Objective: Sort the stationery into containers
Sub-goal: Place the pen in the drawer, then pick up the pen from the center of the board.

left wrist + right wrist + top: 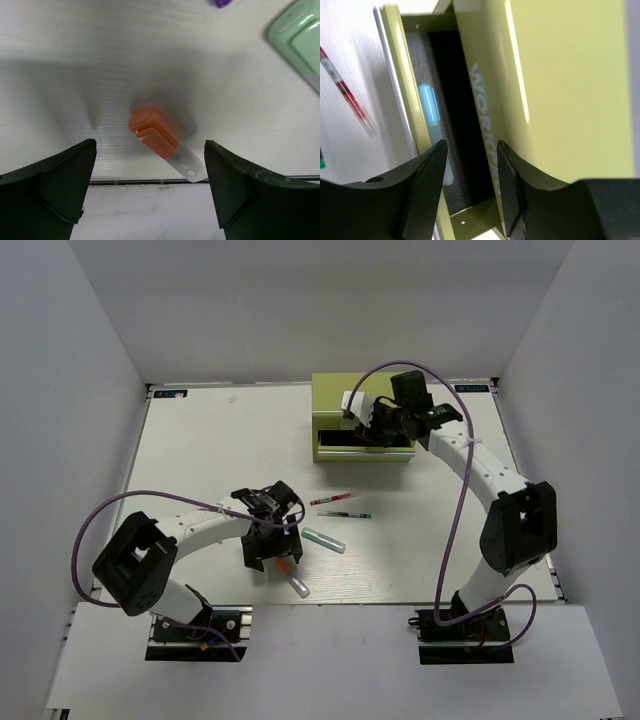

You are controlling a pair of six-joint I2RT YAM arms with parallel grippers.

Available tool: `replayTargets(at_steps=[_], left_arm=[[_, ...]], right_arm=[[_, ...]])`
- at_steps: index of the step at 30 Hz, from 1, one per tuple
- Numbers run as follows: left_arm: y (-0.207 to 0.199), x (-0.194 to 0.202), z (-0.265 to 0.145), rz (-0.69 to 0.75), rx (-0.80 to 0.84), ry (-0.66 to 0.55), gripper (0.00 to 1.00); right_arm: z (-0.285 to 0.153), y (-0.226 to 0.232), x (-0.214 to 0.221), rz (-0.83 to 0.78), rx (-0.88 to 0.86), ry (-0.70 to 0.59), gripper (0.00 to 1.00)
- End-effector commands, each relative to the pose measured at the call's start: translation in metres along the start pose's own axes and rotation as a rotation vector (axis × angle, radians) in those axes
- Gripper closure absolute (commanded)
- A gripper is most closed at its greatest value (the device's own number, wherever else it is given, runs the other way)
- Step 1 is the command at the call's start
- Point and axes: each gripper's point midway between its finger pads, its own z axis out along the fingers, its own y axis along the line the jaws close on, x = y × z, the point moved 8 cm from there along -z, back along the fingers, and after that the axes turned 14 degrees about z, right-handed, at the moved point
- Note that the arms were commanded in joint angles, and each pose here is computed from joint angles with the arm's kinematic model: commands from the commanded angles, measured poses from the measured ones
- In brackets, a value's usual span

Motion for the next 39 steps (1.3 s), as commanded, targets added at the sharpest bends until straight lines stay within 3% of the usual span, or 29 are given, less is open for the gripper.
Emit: replayTargets(at_steps=[1, 7, 10, 13, 15, 16, 18, 21, 25, 27, 29, 31, 32, 34, 39], left_arm=[[-0.005, 0.003, -0.002, -0.004, -0.018, 0.02, 0.02], [-0.011, 0.012, 0.008, -0.116, -0.042, 0.036, 0.08], [-0.015, 0.009, 0.014, -0.178, -0.061, -0.01, 0.12], [-0.017, 0.005, 0.025, -0.203, -0.102, -0.031, 0.24], [-0.023, 0.002, 0.033, -0.202, -0.125, -0.01, 0.37], [-0.024, -0.001, 0.038, -0.201, -0.145, -0.012, 0.44], [-0.025, 0.0, 0.045, -0.19, -0.172, -0.002, 0.57], [-0.022, 0.001, 0.049, -0.168, -0.195, 0.006, 0.67], [-0.032, -0.013, 0.027, -0.108, -0.116, -0.085, 0.82], [-0.044, -0.029, 0.003, -0.04, -0.019, -0.191, 0.91], [-0.056, -0.042, -0.016, 0.009, 0.068, -0.285, 0.96], [-0.066, -0.055, -0.044, 0.083, 0.15, -0.406, 0.98], [-0.072, -0.07, -0.058, 0.089, 0.202, -0.484, 0.98], [-0.077, -0.084, -0.074, 0.153, 0.211, -0.587, 1.0], [-0.105, -0.142, -0.127, 0.207, 0.235, -0.916, 1.0]], right_arm=[[-0.029, 0.0, -0.028, 0.02, 0.033, -0.13, 0.5], [-0.045, 0.007, -0.038, 0.067, 0.04, -0.221, 0.5], [-0.049, 0.01, -0.039, 0.102, 0.03, -0.25, 0.46], [-0.053, 0.017, -0.04, 0.134, 0.009, -0.264, 0.4], [-0.055, 0.018, -0.039, 0.167, 0.014, -0.263, 0.26], [-0.057, 0.021, -0.035, 0.197, 0.024, -0.255, 0.1], [-0.06, 0.022, -0.034, 0.238, 0.039, -0.252, 0.1], [-0.069, 0.023, -0.029, 0.31, 0.084, -0.233, 0.1], [-0.078, 0.029, -0.013, 0.397, 0.121, -0.214, 0.1], [-0.085, 0.029, -0.013, 0.4, 0.145, -0.241, 0.15], [-0.093, 0.032, -0.003, 0.446, 0.188, -0.242, 0.32], [-0.101, 0.027, 0.002, 0.476, 0.26, -0.261, 0.52], [-0.102, 0.027, 0.004, 0.497, 0.276, -0.271, 0.73], [-0.105, 0.023, 0.01, 0.522, 0.303, -0.265, 0.9], [-0.109, 0.019, 0.017, 0.558, 0.331, -0.272, 0.97]])
